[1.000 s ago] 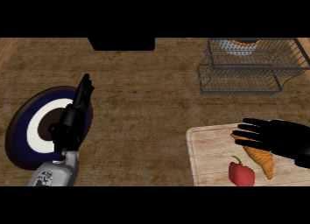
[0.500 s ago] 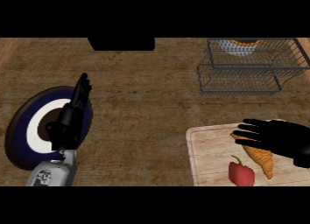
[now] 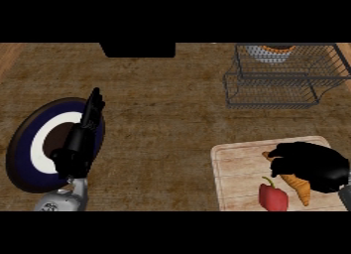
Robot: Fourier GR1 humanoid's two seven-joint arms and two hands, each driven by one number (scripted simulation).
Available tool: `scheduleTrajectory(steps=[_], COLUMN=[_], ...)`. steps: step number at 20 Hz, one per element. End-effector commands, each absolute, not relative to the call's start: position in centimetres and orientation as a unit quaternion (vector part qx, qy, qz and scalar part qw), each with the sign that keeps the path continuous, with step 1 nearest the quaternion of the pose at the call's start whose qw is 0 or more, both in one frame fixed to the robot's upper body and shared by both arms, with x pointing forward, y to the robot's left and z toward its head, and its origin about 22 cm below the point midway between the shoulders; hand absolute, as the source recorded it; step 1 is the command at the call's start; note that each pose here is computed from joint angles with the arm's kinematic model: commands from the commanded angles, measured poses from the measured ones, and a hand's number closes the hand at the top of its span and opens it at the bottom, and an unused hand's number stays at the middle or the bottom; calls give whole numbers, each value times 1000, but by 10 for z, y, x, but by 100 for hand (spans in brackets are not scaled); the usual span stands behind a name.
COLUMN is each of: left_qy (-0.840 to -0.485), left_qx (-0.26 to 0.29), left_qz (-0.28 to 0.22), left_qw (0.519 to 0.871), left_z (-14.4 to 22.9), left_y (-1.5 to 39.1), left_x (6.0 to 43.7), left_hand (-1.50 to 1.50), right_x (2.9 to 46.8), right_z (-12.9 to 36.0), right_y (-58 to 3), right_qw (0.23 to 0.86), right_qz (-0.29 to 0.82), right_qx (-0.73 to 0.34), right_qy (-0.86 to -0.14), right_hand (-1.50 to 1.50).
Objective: Pick the croissant from the cutting board and place it in the tiered basket
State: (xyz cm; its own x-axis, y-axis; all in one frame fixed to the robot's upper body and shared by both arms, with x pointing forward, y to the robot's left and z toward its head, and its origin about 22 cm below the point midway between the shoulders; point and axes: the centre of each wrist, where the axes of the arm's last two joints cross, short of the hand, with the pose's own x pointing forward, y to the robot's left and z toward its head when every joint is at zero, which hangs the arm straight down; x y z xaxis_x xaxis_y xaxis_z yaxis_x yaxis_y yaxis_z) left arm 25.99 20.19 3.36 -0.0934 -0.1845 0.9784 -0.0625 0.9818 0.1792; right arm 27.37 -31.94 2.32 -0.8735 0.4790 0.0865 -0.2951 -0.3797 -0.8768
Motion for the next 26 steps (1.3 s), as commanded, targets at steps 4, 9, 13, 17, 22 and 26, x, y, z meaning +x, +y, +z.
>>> scheduleTrajectory(steps=[4, 9, 13, 17, 22, 26], left_qy=[-737, -733, -730, -731, -738, -735], left_qx=[88, 108, 100, 94, 85, 87], left_qz=[-55, -37, -40, -47, -51, -52], left_qw=[668, 671, 675, 675, 668, 670], left_z=[33, 27, 27, 29, 31, 28], left_y=[204, 211, 209, 205, 192, 201], left_x=[270, 268, 267, 266, 260, 269], left_hand=[0, 0, 0, 0, 0, 0], right_x=[283, 278, 281, 279, 275, 266], right_z=[2, -9, -12, 6, 52, 111], right_y=[-304, -290, -251, -182, -142, -126], right_qw=[157, 440, 528, 571, 570, 558], right_qz=[806, 742, 674, 599, 533, 481], right_qx=[-106, -289, -370, -434, -517, -559], right_qy=[-560, -415, -361, -357, -351, -380], right_hand=[150, 150, 150, 150, 150, 150])
